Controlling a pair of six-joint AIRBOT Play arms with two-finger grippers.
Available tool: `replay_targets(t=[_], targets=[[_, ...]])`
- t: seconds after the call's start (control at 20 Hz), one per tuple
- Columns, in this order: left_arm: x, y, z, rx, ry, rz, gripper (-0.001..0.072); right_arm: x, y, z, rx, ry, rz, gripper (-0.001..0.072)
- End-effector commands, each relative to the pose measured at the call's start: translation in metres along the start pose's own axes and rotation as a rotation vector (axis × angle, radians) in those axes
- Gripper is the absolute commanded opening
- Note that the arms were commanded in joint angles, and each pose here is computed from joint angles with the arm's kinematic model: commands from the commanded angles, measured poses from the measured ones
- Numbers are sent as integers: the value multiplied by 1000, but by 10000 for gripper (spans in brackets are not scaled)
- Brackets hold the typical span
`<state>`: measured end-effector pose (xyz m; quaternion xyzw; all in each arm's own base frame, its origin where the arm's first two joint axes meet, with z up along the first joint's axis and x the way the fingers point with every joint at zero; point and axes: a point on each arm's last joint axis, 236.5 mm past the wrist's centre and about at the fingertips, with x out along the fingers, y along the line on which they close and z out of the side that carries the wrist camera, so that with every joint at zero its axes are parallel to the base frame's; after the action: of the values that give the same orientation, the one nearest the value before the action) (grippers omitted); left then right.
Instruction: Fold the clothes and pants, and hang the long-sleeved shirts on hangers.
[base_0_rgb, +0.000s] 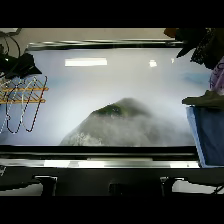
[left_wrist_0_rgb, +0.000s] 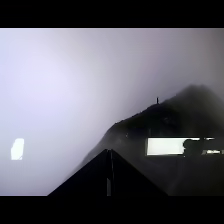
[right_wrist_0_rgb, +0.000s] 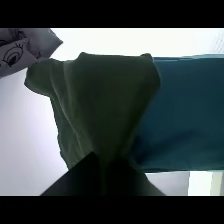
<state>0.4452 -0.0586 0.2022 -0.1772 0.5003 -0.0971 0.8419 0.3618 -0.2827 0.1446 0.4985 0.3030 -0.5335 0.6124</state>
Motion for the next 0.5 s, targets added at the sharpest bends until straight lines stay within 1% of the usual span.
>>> replay_targets(t=[0.0, 0.15, 0.25, 0.45], targets=[[0, 1, -7, 2, 29, 5, 16, -13, -33, 9, -5, -38, -118, 26], [0, 2, -13, 3, 55, 8, 16, -19, -60, 16, -86, -58, -237, 27], [-1, 3, -16, 10, 70, 10, 16, -19, -71, 26, -176, -91, -293, 26], [-1, 3, -17, 10, 74, 11, 16, 13, -105, 22, -328, -67, -452, 27]])
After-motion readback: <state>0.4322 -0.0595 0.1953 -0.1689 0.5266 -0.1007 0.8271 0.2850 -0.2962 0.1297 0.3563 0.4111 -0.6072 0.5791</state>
